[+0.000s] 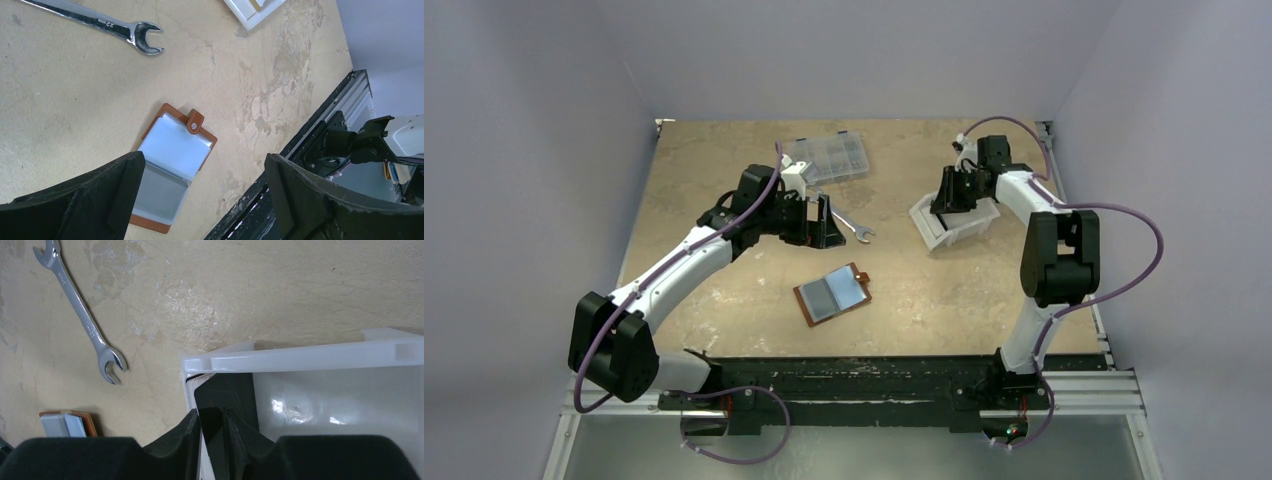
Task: Put the credit cards into the card holder
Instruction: Pick up the credit card from the storage box.
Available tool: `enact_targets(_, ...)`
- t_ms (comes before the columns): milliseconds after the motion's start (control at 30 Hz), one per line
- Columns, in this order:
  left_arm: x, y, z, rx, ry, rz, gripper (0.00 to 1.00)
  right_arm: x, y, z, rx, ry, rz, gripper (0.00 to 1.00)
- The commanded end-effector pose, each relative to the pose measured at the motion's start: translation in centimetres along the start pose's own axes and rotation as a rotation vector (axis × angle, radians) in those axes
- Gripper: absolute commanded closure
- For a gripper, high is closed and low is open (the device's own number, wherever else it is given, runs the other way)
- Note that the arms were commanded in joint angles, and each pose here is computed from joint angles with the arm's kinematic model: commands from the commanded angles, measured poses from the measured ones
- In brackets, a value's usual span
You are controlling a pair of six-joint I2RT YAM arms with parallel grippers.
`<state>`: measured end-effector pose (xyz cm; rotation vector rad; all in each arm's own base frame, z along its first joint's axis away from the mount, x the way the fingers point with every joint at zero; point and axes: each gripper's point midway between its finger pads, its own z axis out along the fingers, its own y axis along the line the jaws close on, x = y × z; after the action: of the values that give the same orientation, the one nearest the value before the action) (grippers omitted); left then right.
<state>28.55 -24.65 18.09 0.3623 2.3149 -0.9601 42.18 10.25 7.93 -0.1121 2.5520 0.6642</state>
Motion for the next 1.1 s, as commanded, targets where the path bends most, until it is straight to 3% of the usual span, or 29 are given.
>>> enact_targets(0, -1.2, -0.7, -0.6, 0.033, -0.050, 0.043, 0.01, -1.8, 1.3, -2.0, -0.015, -0.074, -0.039, 0.74)
enact_targets(200, -1.0, -0.2, -0.3, 0.017, -0.043, 0.037, 0.01, -2.6, 0.3, -2.9, 0.069, -0.112, -0.041, 0.84)
enact_targets(367, -0.4, 0.4, 0.1, -0.001, -0.022, 0.019, 0.01, -4.1, -0.4, -4.6, 0.158, -0.177, -0.050, 0.99)
enact_targets(667, 5.0, 2.9, 0.5, -0.071, 0.068, -0.115, 0.02, -7.6, 3.3, -11.2, 0.208, -0.383, -0.107, 1.00)
enact_targets(867, 8.1, 4.7, -0.2, -0.157, 0.067, -0.227, 0.04, -4.5, 12.4, -9.8, 0.043, -0.352, -0.223, 1.00)
enact_targets(1067, 11.1, 7.2, -0.6, -0.280, 0.068, -0.331, 0.09, 5.0, 23.5, -6.3, -0.439, -0.147, -0.209, 1.00)
